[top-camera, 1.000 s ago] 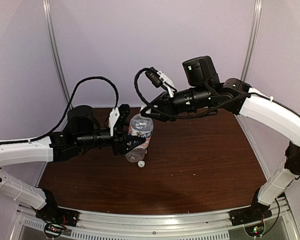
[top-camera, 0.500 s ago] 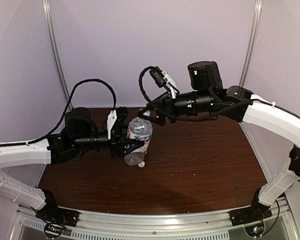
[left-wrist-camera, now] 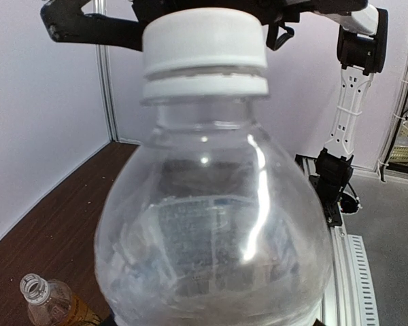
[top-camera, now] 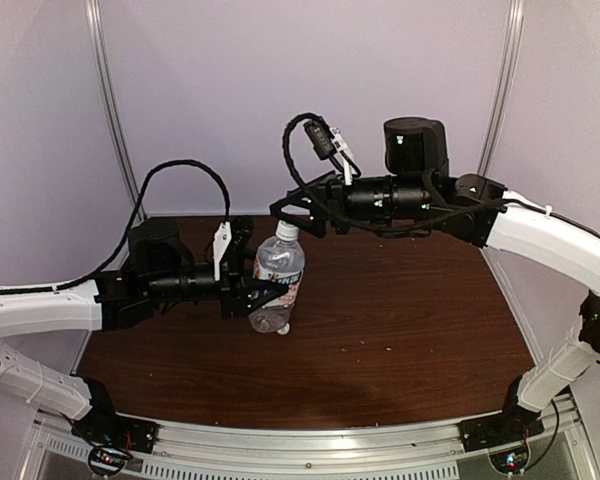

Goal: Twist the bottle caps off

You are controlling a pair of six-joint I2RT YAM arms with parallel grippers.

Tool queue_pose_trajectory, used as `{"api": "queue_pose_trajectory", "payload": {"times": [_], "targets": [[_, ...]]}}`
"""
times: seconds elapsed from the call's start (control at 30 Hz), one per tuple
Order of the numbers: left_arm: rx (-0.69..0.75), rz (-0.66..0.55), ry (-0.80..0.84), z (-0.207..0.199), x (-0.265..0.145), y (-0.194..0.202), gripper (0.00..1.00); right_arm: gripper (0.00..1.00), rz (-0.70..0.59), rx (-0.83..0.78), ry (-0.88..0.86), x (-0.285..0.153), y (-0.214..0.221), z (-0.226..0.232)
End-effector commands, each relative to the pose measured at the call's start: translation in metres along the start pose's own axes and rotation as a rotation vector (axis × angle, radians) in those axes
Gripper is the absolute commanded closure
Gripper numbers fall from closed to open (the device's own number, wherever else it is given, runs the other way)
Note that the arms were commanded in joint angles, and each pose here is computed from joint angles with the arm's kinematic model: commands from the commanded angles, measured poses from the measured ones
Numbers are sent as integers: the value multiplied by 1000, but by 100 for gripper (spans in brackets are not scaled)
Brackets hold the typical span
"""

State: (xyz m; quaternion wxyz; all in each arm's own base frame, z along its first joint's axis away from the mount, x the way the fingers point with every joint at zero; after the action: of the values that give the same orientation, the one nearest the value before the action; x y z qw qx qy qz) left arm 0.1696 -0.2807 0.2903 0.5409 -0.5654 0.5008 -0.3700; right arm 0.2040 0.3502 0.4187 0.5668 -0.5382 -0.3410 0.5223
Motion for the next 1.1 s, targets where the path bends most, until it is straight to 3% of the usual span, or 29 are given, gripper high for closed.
{"api": "queue_pose_trajectory", "payload": {"times": [0.0,0.73,1.07], "targets": [[18,-66,25,-5,-3,-12,65,31,-9,7,-24,7,4,4],[20,-81,-16,-3,-8,-14,65,55,23,30,-66,17,20,7],[15,-77,-19,-3,-8,-11,66,90,9,6,-64,14,18,8]]}}
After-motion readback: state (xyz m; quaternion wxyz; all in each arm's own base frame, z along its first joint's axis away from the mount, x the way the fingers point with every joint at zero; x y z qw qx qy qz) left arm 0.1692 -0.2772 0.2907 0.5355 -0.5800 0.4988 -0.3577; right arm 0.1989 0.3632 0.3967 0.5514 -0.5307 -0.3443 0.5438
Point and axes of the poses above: each gripper's point midway between its finger pads, its own x axis out along the fingers, its own z axis along the line the jaws close on, y = z × x, the point moved 8 cm from there along -x, back along the fingers, and after that the axes turned 7 degrees about -x, right-handed, at the moved point
